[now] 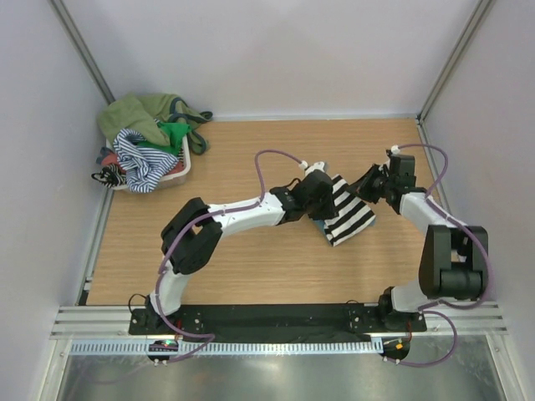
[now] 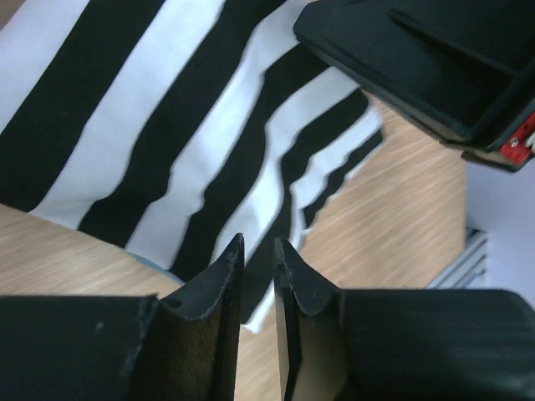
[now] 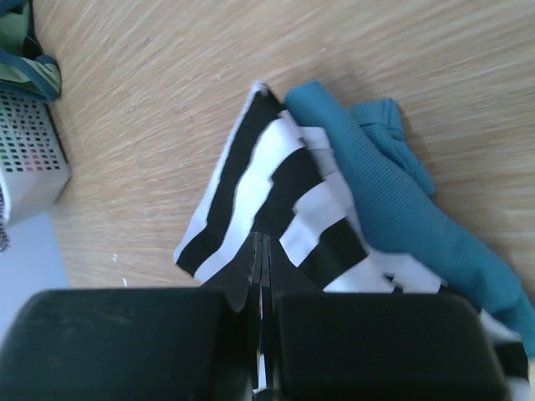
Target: Fold and stack the tank tops
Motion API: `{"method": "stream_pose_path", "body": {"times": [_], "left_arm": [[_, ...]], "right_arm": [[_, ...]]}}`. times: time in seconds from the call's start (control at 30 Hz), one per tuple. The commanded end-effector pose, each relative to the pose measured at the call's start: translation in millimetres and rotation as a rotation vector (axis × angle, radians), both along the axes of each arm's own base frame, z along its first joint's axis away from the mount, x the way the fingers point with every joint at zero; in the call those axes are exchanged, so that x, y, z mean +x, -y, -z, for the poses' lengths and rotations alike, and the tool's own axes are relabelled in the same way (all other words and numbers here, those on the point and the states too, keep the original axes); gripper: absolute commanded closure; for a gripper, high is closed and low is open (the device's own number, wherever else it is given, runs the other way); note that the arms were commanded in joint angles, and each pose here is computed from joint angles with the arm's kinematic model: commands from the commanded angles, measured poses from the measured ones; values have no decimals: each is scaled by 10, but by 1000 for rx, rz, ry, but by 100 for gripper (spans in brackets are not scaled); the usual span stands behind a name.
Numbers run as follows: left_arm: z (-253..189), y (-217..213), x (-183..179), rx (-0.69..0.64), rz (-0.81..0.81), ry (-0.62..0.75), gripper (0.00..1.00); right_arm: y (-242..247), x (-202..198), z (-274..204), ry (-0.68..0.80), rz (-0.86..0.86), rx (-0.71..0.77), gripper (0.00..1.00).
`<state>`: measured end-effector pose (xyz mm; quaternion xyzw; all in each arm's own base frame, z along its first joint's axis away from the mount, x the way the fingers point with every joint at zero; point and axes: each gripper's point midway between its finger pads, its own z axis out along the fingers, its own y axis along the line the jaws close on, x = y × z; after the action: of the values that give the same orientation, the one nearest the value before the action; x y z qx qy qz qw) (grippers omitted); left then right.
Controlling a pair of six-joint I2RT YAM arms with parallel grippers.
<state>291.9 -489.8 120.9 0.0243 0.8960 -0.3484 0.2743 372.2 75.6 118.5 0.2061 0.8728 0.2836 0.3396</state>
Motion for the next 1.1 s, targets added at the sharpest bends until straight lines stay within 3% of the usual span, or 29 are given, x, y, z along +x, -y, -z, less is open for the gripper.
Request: {"method": "stream_pose_path", "body": {"times": [0.0,0.2,0.4,0.5,0.6,0.63,0.73,0.87,0.97,1.0,1.07], "left_arm": [[247,-45,14,15,3,-20,79],[768,-353,-50,129,-24,-48,84],[408,-677,-76,127,-55,100,79],[90,-819,-108,110,-53,165,75],[-158,-1032,-149,120,-65,216,71],[-197,-1138,-143,142,-81,231,70],[-334,-1442,-150,184,-117,279,65],[-289,-1907,-197,244,-185,309,62],[-271,-2225,-270,265,-240,351,48],[-258,-2344,-329,264,-249,365,37],[-256,-2506,-355,283,-279,391,25]], "right_arm": [[-138,156,62,76,-47,192,99],[106,271,626,-17,18,385,99],[239,310,701,-18,74,337,99],[230,309,503,35,51,330,98],[240,260,198,115,39,283,77],[244,238,130,139,33,258,64],[191,113,-195,224,15,180,48],[24,-152,-510,310,-28,83,36],[-32,-345,-530,339,-13,-72,23],[-216,-421,-539,355,-52,-102,20],[-318,-549,-534,391,-83,-122,12]]}}
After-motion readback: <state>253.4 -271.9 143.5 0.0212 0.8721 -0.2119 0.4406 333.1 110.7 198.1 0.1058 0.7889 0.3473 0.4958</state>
